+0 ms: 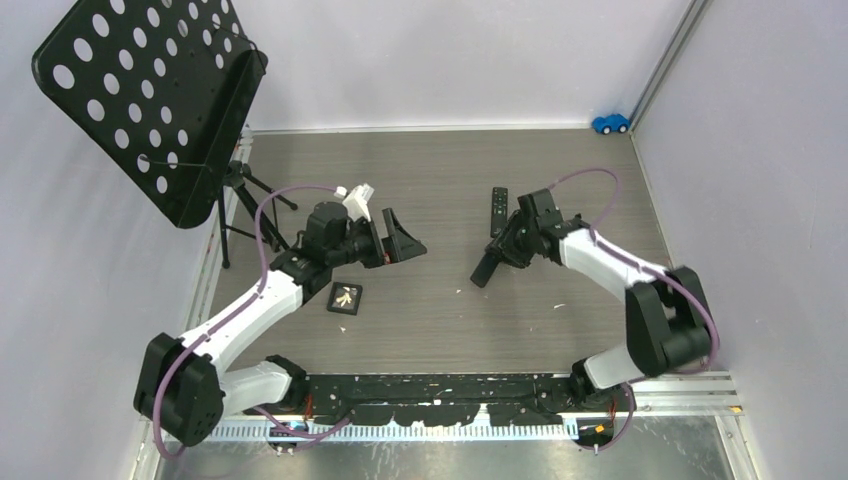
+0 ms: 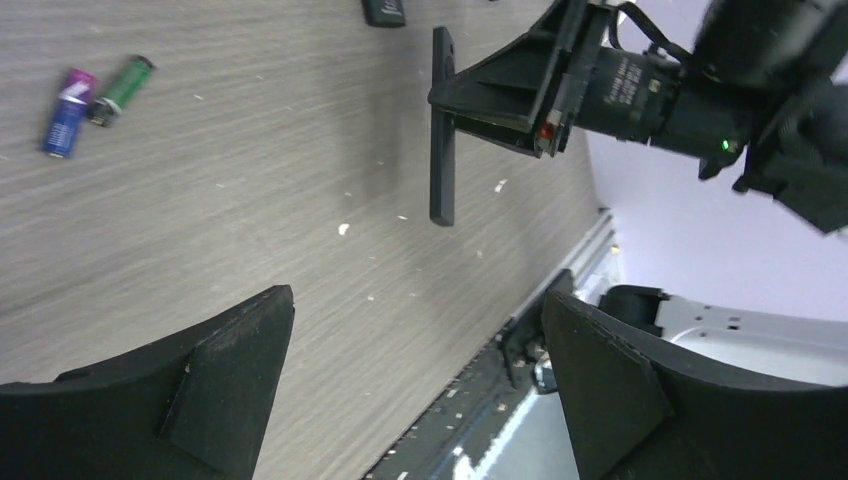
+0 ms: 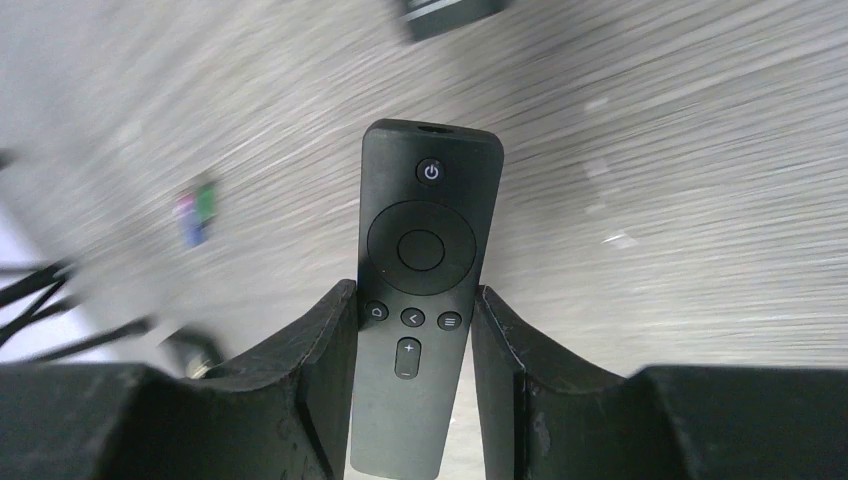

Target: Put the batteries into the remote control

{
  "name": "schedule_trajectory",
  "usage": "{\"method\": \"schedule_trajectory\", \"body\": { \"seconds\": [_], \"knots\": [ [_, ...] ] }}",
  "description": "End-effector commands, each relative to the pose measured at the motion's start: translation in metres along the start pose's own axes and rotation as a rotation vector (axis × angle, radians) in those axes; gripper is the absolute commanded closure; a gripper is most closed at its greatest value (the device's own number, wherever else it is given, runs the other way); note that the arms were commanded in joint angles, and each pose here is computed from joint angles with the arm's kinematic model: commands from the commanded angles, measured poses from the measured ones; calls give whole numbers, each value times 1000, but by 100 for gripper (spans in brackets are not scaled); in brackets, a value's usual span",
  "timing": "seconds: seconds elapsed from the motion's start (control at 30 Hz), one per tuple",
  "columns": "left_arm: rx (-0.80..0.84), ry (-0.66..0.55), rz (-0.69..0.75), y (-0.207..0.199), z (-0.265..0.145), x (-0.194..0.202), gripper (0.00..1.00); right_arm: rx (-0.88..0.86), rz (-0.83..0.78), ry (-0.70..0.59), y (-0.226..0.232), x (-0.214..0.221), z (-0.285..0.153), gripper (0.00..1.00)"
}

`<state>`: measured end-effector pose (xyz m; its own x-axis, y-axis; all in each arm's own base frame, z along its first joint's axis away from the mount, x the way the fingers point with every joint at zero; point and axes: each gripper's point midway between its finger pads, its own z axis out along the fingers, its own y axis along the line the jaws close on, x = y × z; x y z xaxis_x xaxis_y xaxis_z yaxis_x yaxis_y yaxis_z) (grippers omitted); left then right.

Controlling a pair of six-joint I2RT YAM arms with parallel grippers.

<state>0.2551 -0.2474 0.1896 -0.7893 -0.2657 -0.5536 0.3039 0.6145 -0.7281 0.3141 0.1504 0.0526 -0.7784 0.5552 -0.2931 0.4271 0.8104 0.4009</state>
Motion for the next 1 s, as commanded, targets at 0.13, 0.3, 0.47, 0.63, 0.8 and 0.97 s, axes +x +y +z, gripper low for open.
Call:
{"method": "schedule_trajectory", "body": {
  "seconds": [0.13,0.3,0.47,0.63,0.8,0.97],
  "knots": [
    [317,71,-145,-64,17,8,4,-762,27,-42,134,16,-112,83],
    [494,105,-258,-93,16,5,8,-996,18,-81,167,20,-162,83],
    [548,93,-275,-111,7,-2,23,-1147,57,-78,182,18,-193,82],
    [573,106,-290,-120,3,-5,34,-1231,50,-56,191,20,-209,82],
    [618,112,-298,-129,0,-9,49,-1266,25,-35,194,24,-212,82],
    [662,112,-274,-136,-2,-13,75,-1263,4,-26,195,26,-209,77]
  ]
}}
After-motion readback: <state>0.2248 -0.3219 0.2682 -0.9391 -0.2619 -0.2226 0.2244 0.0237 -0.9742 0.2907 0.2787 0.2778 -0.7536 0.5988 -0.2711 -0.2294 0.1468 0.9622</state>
